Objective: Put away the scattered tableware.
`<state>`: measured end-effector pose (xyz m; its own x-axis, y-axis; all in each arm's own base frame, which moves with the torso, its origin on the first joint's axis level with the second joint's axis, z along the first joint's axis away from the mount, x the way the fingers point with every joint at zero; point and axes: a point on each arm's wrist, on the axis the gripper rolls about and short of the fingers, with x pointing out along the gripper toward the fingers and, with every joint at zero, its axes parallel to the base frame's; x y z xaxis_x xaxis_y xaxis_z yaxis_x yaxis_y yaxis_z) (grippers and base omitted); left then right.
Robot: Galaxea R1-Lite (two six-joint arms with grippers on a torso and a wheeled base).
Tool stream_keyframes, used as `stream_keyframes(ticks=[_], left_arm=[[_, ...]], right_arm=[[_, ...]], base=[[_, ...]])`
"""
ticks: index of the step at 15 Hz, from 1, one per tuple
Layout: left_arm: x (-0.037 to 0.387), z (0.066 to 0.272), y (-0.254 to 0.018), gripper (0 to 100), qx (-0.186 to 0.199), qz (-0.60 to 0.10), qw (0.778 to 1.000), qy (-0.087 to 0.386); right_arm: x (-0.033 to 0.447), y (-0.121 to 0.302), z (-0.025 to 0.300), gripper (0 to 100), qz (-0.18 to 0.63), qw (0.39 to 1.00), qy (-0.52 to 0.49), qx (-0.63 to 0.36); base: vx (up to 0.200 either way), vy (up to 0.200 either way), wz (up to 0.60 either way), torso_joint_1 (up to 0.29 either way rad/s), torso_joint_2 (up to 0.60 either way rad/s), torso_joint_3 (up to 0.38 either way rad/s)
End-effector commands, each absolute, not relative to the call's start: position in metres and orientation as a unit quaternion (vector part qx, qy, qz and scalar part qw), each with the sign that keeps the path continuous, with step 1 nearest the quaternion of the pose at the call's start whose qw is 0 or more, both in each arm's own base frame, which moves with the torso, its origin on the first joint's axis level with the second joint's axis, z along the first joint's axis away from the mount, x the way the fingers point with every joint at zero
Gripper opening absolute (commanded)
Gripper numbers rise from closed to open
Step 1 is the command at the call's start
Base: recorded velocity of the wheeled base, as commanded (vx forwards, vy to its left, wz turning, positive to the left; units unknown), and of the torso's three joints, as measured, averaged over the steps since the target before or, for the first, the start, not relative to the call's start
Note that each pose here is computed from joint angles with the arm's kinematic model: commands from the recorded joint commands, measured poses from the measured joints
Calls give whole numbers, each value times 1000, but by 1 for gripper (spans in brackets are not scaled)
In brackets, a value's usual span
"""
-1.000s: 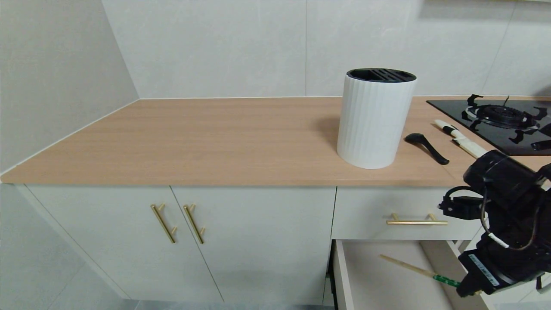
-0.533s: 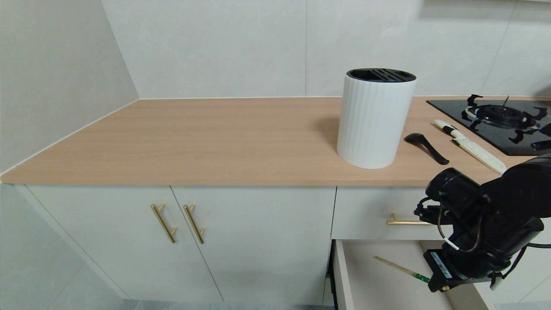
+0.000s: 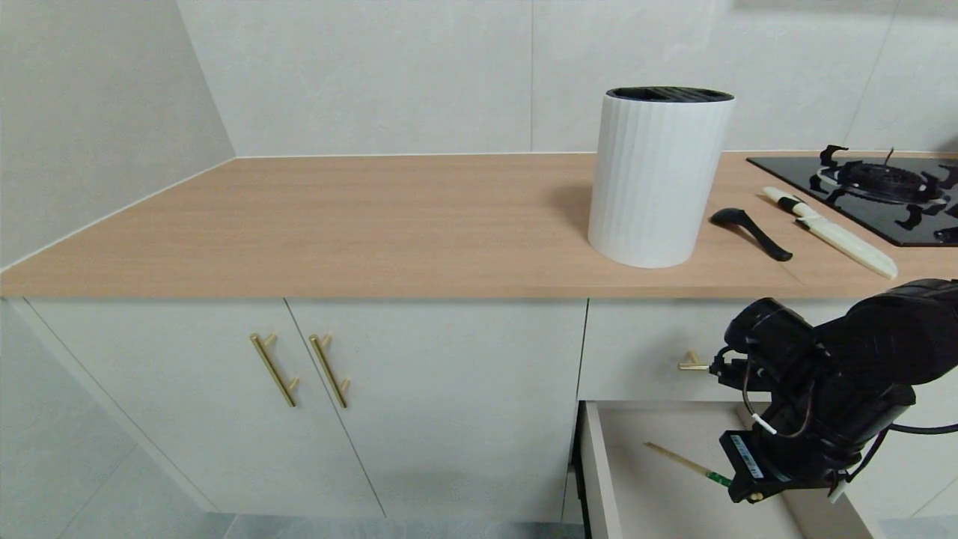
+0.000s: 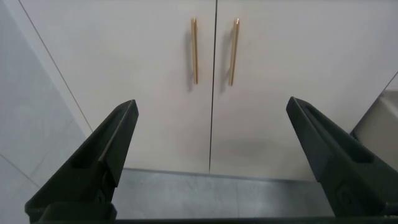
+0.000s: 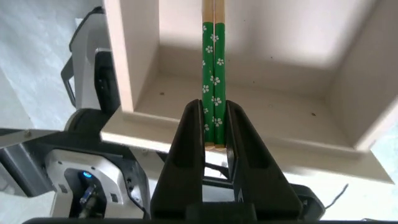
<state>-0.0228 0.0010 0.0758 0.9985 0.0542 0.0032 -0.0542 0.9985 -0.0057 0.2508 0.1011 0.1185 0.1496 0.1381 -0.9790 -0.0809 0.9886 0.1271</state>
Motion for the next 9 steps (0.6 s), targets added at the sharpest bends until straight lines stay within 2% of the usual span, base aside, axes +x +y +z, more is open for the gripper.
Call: stream_keyframes(ticks=[1,6,9], left_arm=[[-23,76,1,100,-3,28,1000,-2],[-23,76,1,100,-3,28,1000,-2],[-23,76,1,100,-3,28,1000,-2]], right_arm=[[250,101,120,0,72,762,643,27],[249,100,125,0,73,769,634,32],[248,100,124,0,74,772,630,32]], base=[[0,0,0,-154,461,295],[0,0,0,-134,455,317],[0,0,0,-74,382,303]])
